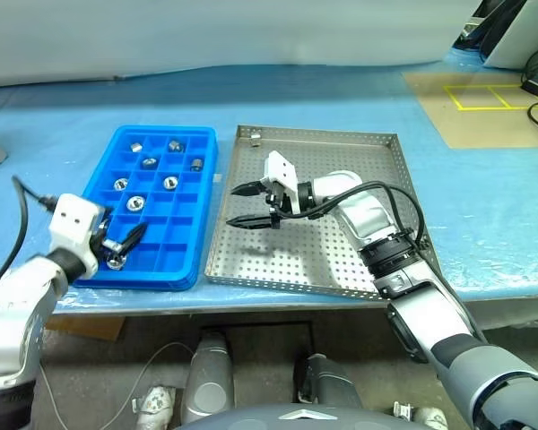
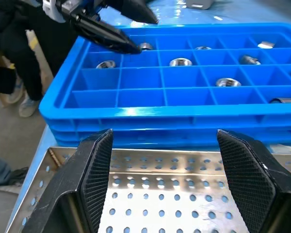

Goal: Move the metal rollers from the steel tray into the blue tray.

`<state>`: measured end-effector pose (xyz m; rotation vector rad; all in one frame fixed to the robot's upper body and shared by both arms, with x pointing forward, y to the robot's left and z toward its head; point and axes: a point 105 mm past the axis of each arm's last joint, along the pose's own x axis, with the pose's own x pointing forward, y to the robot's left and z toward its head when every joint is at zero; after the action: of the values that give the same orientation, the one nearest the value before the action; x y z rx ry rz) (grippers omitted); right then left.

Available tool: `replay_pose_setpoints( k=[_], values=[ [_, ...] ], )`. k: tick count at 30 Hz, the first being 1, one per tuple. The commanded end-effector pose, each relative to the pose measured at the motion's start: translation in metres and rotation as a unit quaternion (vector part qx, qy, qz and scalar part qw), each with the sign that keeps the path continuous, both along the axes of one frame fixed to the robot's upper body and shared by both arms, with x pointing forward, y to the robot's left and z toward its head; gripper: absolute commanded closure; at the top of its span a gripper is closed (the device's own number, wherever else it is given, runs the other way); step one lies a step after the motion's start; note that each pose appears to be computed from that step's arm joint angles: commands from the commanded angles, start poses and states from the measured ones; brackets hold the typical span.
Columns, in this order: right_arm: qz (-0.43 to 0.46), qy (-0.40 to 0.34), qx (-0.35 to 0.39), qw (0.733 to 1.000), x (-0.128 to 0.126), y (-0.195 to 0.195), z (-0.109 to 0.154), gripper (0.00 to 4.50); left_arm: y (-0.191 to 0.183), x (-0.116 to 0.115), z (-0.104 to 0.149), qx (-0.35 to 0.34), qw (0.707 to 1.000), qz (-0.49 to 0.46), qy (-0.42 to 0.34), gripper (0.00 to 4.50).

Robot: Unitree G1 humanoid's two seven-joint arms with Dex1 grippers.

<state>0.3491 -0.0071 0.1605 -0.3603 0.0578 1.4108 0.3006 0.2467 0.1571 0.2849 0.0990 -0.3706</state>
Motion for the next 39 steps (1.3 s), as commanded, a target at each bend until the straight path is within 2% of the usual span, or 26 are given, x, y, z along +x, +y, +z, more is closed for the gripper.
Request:
replay_pose_setpoints(
  k=[1,5,9,14,18,21,27,31,34,39],
  values=[
    [-0.04,-0.018,0.03,0.999,0.006,-0.018,0.018,0.94,-0.02,0.01,0.009,-0.001,0.999,-0.051,-0.008,0.52],
    [-0.089,-0.017,0.031,0.995,0.007,-0.049,0.021,0.94,-0.064,0.012,0.007,-0.005,0.986,-0.168,0.015,0.52],
    [-0.147,-0.019,0.018,0.989,-0.001,-0.086,0.021,0.94,-0.104,0.013,-0.009,0.016,0.961,-0.272,0.046,0.52],
    [-0.226,-0.018,0.008,0.974,-0.017,-0.122,0.02,0.94,-0.149,0.035,-0.021,0.026,0.934,-0.352,0.051,0.52],
    [-0.285,-0.012,-0.003,0.958,-0.034,-0.143,0.015,0.94,-0.198,0.047,-0.038,0.04,0.9,-0.428,0.067,0.52],
    [-0.315,-0.008,-0.012,0.949,-0.047,-0.154,0.013,0.94,-0.221,0.056,-0.051,0.071,0.889,-0.447,0.065,0.52],
    [-0.392,-0.006,-0.015,0.92,-0.068,-0.178,0.013,0.94,-0.283,0.074,-0.034,0.019,0.888,-0.458,0.041,0.52],
    [-0.43,-0.002,-0.012,0.903,-0.079,-0.186,0.009,0.94,-0.315,0.067,-0.026,-0.009,0.872,-0.487,0.041,0.52],
    [-0.453,-0.004,-0.008,0.892,-0.086,-0.191,0.009,0.94,-0.333,0.057,-0.03,-0.006,0.858,-0.512,0.051,0.52],
    [-0.491,-0.009,-0.004,0.871,-0.092,-0.202,0.008,0.94,-0.347,0.054,-0.036,-0.004,0.863,-0.503,0.053,0.52]
  ],
)
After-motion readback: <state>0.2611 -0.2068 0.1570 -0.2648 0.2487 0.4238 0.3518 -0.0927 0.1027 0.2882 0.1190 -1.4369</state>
